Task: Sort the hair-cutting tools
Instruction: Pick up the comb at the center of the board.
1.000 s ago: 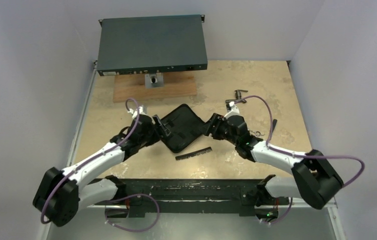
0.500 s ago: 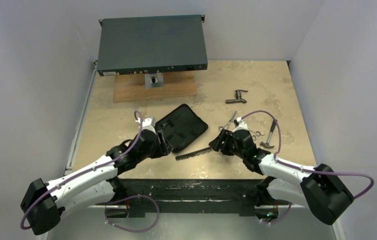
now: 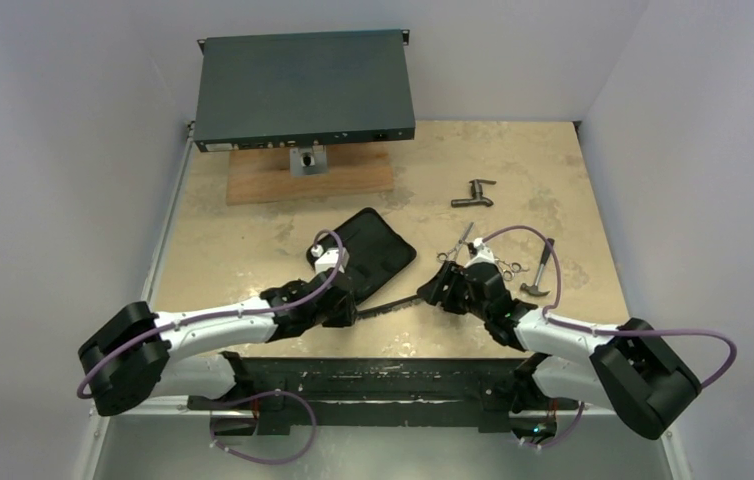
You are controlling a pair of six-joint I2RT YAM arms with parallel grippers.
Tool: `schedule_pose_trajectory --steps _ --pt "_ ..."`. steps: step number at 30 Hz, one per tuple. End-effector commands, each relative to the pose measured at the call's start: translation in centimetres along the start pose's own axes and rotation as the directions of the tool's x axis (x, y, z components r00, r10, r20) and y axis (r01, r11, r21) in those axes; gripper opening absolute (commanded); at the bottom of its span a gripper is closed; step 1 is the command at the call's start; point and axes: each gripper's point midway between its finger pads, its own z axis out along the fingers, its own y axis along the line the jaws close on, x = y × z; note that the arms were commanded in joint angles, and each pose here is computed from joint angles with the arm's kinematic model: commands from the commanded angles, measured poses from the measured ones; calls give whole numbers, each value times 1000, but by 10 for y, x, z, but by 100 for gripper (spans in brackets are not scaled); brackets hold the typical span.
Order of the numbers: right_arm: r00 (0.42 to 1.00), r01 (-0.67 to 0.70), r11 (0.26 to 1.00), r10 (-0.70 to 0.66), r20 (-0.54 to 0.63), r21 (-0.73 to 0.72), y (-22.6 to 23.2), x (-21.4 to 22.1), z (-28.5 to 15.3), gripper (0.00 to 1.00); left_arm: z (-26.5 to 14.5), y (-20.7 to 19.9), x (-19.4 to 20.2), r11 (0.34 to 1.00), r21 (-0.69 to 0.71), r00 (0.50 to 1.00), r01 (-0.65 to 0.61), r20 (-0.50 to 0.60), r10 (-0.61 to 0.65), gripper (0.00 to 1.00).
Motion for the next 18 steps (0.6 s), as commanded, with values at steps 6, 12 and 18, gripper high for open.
schedule_pose_trajectory --steps 6,12,18 --pt "1000 -10 1000 10 -9 -6 0 4 3 54 10 -21 -26 1000 25 996 1 89 -3 26" --pt "1000 -15 1000 15 -12 -7 -1 6 4 52 22 -14 -14 1000 -9 999 -3 54 3 21" --pt "999 -14 1000 13 -38 -18 2 11 5 52 27 -6 -5 1000 -21 999 11 35 -10 17"
